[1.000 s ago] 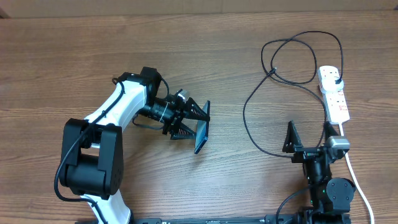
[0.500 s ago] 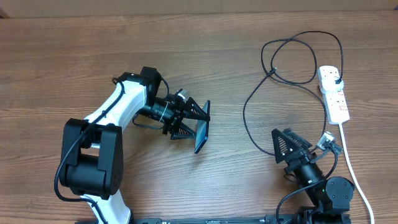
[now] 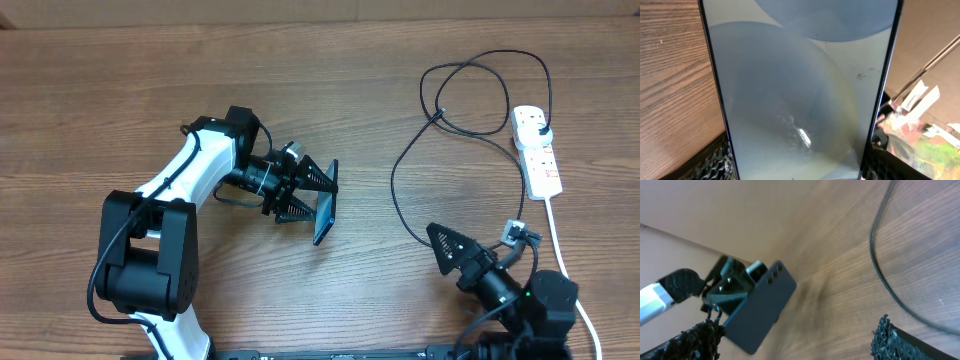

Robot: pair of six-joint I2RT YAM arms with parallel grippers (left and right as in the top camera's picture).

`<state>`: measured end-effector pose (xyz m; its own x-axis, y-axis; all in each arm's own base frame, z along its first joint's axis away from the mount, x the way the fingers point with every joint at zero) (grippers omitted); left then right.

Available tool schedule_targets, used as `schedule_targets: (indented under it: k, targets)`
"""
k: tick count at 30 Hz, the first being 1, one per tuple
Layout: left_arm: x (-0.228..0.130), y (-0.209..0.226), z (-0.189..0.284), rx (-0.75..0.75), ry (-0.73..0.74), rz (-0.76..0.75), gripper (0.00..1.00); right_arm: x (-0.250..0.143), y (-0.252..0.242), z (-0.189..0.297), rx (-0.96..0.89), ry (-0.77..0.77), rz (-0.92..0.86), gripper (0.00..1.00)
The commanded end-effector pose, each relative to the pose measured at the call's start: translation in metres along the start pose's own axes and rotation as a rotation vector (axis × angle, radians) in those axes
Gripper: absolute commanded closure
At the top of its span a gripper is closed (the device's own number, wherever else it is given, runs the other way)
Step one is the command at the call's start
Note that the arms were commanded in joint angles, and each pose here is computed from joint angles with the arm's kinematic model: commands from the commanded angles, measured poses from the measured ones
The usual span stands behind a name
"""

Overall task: Plug charger to phone and switch on socket
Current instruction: 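Raise the right gripper from rest and swing it left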

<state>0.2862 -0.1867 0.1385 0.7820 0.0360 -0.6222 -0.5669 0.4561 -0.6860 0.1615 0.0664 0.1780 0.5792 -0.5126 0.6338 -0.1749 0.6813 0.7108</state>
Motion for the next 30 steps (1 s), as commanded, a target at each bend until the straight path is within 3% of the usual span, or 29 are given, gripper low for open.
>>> schedule_targets:
  k: [1,11,22,30]
  targets:
    - [0.000,-0.012,0.003,-0.055,0.018,0.018,0.37,0.016,0.027,0.017,-0.005,0.010,0.028,0.01]
    - [0.001,-0.013,0.004,-0.057,0.014,0.016,0.37,0.037,0.080,0.044,0.082,0.071,0.026,0.01]
    - [0.006,-0.019,0.004,-0.083,0.010,0.060,0.37,0.037,0.075,0.038,0.056,0.102,-0.021,0.01]
    - [0.015,-0.027,0.005,-0.110,-0.010,0.049,0.36,0.049,0.068,0.005,0.036,0.192,-0.057,0.01]
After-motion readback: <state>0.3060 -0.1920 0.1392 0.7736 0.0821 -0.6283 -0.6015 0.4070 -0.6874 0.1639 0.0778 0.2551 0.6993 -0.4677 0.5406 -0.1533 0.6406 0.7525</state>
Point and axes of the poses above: each gripper's point midway between its finger pads, its own z axis back along the fingers, its own y axis along the line the jaws close on, x = y × z, the point moved 4 cm from there along z, back along the fingers, and after that the axes turned 13 degrees about z, right-handed, at the moved point
